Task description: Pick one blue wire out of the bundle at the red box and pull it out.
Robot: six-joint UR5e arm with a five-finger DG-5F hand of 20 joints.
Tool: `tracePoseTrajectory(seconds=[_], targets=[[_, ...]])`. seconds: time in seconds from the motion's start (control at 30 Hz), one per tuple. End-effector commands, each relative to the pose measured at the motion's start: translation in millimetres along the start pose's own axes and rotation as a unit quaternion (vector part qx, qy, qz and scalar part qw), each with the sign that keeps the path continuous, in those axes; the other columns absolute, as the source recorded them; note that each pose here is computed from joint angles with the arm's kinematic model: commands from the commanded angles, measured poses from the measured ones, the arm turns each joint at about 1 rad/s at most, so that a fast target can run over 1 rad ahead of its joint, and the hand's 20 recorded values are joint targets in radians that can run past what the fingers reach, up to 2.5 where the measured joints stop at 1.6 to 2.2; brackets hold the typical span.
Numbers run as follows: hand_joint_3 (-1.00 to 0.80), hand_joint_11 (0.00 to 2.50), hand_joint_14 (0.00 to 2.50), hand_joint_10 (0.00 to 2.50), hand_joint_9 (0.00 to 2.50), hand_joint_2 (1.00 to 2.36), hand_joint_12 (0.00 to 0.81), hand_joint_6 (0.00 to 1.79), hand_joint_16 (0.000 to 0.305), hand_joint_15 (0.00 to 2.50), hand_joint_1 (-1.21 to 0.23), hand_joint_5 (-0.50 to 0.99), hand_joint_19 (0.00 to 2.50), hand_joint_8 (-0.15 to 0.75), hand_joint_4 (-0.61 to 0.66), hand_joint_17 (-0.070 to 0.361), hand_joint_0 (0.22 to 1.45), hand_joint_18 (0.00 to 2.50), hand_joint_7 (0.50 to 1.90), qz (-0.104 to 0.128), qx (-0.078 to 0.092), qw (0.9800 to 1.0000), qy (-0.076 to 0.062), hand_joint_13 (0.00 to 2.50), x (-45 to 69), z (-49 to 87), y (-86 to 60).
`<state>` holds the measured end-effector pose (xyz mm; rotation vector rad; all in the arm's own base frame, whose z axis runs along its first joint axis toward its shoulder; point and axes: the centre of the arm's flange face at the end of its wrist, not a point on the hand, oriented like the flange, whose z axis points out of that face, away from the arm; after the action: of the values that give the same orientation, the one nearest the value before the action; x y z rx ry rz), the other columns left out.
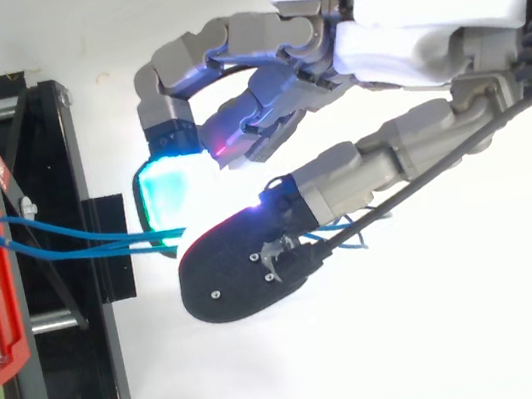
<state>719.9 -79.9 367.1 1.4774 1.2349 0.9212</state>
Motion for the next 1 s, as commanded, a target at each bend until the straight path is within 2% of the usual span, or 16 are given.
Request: tracePoseTrajectory(seconds=[0.0,0.1,0.33,0.37,0.43,0.97], targets=[[-0.10,0.00,0.00,0.00,0.89,1.02,0.355,0.50,0.053,0.10,-0.67,-0.02,0.34,0.155,0.27,0.120,0.59,0.54,1.40,0.000,0.000,1.0000,0.000,0.46,-0.2,0.1,0.1],[-0.09,0.03,0.01,0.00,0.90,1.01,0.377,0.51,0.056,0.11,-0.62,-0.01,0.34,0.195,0.25,0.127,0.59,0.55,1.52,0.001,-0.004,1.0000,-0.001,0.47,0.0,0.8,0.8],[-0.07,0.18,0.01,0.01,0.95,1.01,0.413,0.68,0.060,0.17,-0.54,-0.05,0.34,0.293,0.22,0.134,0.59,0.57,1.34,0.003,-0.005,1.0000,0.000,0.51,-0.8,1.1,0.9],[-0.07,0.18,0.01,0.01,0.95,1.01,0.418,0.68,0.060,0.17,-0.54,-0.05,0.34,0.296,0.22,0.135,0.59,0.57,1.35,0.004,-0.005,1.0000,0.000,0.51,-0.8,1.1,0.9],[-0.07,0.23,0.01,0.01,0.95,1.01,0.426,0.73,0.061,0.19,-0.54,-0.07,0.34,0.317,0.21,0.136,0.59,0.56,1.24,0.005,-0.005,1.0000,0.000,0.52,-0.8,1.1,0.9],[-0.10,0.30,0.01,0.01,0.83,1.02,0.418,0.78,0.059,0.20,-0.71,-0.11,0.35,0.295,0.22,0.132,0.56,0.50,1.15,0.005,-0.005,1.0000,-0.002,0.47,-2.2,1.2,0.9]])
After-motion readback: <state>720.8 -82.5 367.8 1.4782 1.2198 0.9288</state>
